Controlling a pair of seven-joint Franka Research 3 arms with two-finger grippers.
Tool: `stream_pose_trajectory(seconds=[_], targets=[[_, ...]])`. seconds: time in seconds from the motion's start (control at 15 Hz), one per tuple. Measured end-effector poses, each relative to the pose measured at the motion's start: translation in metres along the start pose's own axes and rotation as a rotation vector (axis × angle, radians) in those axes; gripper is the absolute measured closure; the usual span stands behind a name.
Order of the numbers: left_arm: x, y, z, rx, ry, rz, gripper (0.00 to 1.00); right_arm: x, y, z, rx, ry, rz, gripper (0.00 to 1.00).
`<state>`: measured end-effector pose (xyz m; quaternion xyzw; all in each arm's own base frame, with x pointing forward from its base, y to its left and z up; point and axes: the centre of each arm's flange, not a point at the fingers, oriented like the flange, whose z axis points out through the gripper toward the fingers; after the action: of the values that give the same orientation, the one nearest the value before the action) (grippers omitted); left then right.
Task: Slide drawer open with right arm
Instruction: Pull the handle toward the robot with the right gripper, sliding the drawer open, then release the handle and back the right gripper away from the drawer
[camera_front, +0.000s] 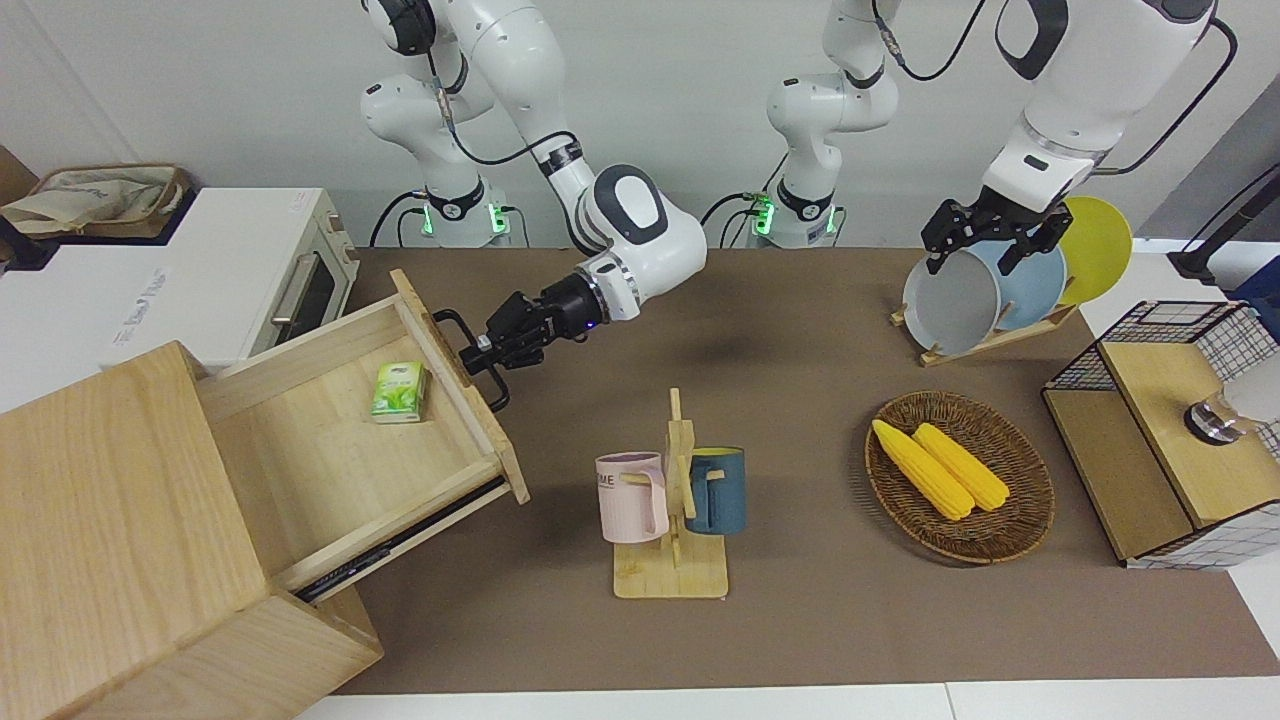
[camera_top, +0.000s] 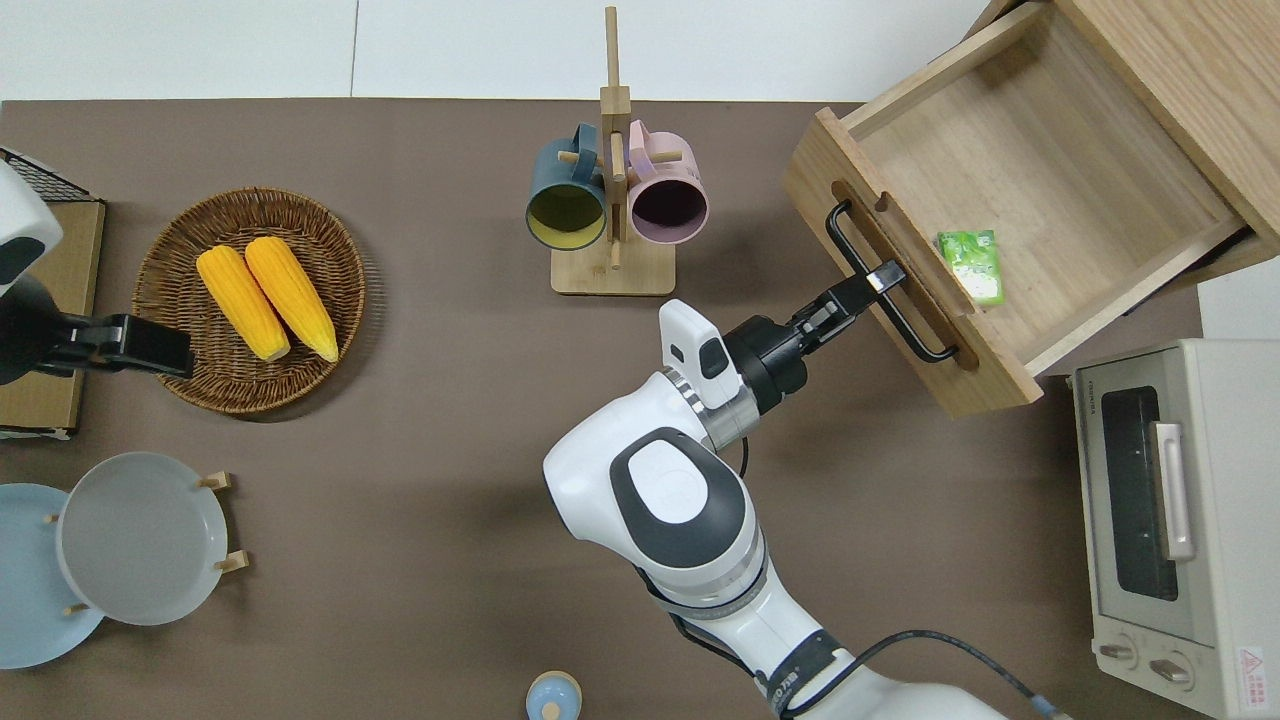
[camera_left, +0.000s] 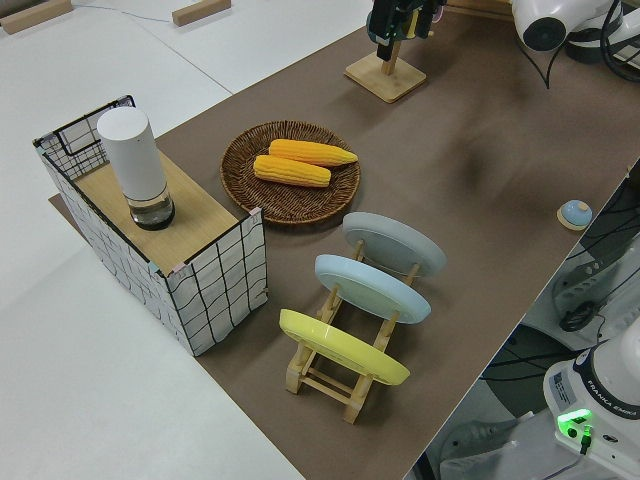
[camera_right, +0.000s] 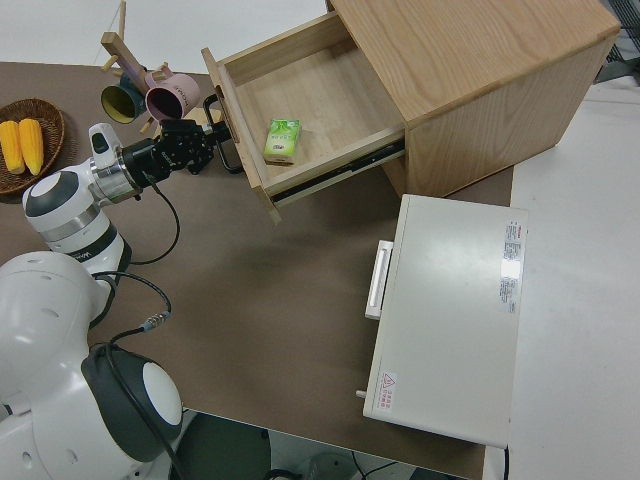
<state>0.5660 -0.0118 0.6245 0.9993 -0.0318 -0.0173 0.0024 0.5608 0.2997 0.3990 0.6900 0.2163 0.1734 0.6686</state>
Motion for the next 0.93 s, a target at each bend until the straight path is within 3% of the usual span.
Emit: stream_pose_trajectory(seconds=[0.47, 0.93], targets=[[0.0, 0.0, 0.0, 0.0, 0.0, 0.0, 0.0, 0.005, -0.004, -0.016, -0.012, -0.016, -0.008, 0.81], [0.0, 0.0, 0.0, 0.0, 0.0, 0.0, 0.0, 0.006, -0.005, -0.017, -0.018, -0.025, -0.01, 0.81]])
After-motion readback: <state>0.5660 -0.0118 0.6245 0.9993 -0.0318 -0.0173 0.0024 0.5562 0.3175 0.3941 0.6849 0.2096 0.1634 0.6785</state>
